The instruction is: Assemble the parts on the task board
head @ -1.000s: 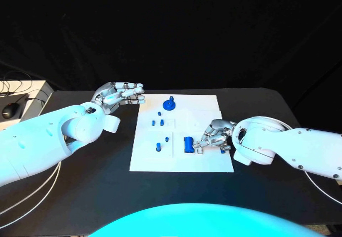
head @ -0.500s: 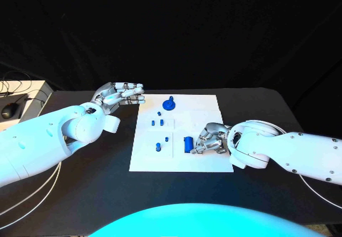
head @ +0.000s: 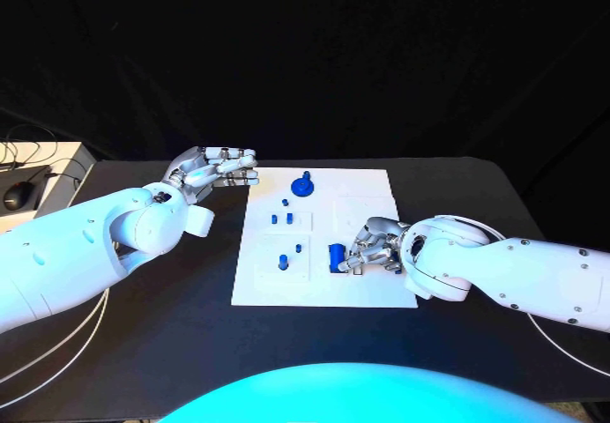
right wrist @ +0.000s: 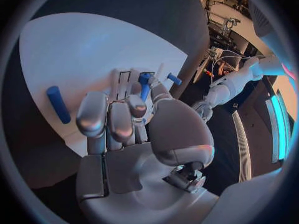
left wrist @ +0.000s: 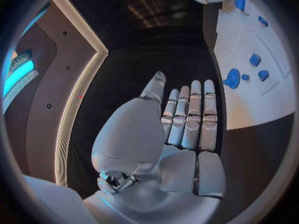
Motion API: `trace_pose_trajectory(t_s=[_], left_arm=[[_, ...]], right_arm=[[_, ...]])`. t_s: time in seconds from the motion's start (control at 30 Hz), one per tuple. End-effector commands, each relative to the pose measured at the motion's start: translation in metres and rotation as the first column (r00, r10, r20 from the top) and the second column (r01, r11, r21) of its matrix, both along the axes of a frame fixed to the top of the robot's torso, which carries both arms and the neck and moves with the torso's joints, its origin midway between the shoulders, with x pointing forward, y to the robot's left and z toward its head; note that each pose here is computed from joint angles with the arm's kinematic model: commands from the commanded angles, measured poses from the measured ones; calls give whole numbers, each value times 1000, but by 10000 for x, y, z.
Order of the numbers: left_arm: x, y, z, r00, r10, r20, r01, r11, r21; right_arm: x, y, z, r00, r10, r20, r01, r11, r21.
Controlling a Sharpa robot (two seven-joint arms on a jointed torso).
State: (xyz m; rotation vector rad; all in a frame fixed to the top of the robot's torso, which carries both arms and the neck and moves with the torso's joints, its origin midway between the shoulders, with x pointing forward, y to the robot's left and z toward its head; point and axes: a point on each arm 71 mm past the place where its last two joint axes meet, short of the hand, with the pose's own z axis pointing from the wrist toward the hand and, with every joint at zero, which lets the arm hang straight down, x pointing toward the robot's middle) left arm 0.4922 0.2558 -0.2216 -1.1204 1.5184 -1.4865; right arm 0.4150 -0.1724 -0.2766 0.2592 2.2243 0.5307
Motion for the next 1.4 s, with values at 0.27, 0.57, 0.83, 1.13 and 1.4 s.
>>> trace_pose_trajectory(t_s=[0.27, 0.57, 0.83, 1.13, 1.4], left_arm=[[-10, -10, 6, 1000, -17, 0, 17, 1000, -10], [-7, -6, 2, 1000, -18, -2, 18, 1000, -10], [0, 7, -2, 1000, -13, -1, 13, 1000, -9], [3, 2, -3, 1000, -13, 1, 13, 1000, -10], [7, -15, -8, 1000, -17, 2, 17, 1000, -13]], right_arm=[[10, -25, -9, 1000, -9, 17, 10, 1000, -16], [-29, -76, 49, 999, -23, 23, 20, 995, 100], [-21, -286, 244, 998, -37, 45, 29, 985, 170], [114, -808, 297, 998, -67, 15, 67, 998, 11], [146, -1061, 207, 996, -84, 2, 83, 982, -171]])
